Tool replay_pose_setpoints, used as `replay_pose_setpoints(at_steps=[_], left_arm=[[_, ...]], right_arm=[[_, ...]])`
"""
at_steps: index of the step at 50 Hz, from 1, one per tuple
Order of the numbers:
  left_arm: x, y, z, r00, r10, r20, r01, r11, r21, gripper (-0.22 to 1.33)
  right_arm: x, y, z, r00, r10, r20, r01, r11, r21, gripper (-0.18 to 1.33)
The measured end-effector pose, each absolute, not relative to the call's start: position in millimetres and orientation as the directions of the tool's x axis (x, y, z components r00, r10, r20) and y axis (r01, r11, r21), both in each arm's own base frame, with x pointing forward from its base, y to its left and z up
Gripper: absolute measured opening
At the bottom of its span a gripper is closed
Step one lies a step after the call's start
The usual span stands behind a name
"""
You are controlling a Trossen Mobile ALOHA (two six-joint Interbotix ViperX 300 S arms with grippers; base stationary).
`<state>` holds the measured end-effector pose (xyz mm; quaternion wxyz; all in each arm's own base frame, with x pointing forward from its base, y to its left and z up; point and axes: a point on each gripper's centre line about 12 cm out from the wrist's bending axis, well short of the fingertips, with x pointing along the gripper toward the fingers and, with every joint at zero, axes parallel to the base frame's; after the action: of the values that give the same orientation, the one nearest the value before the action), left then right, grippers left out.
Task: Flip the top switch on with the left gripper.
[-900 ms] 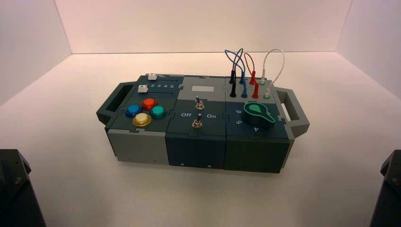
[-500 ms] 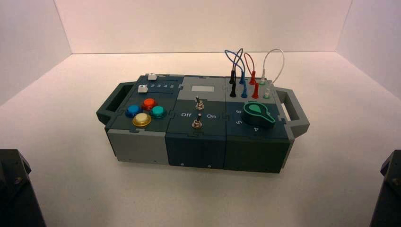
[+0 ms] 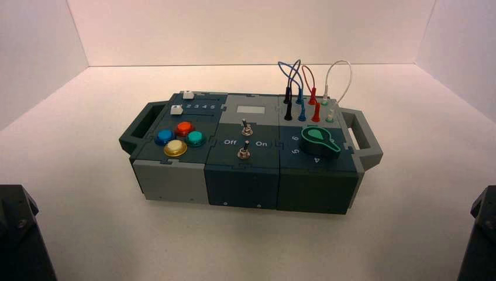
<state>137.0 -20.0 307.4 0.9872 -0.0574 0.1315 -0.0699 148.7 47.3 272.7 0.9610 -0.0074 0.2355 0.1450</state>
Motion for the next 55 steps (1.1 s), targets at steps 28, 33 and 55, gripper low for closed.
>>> replay_pose_setpoints(at_steps=[28, 33, 55], left_arm=[[155, -50, 296, 0.774, -0.296, -0.560, 0.265, 0.954, -0.138, -0.16], [162, -59, 288, 0.703, -0.315, -0.638, 0.297, 0.945, -0.141, -0.16], [188, -104, 254, 0.479, -0.358, -0.801, 0.423, 0.894, -0.146, -0.16]], right_arm=[[188, 75, 200, 0.419, 0.246, -0.874, -0.242, 0.958, 0.154, -0.14], [189, 85, 185, 0.340, 0.259, -0.904, -0.252, 0.951, 0.178, -0.14], [194, 96, 147, 0.203, 0.239, -0.949, -0.217, 0.957, 0.195, -0.14]])
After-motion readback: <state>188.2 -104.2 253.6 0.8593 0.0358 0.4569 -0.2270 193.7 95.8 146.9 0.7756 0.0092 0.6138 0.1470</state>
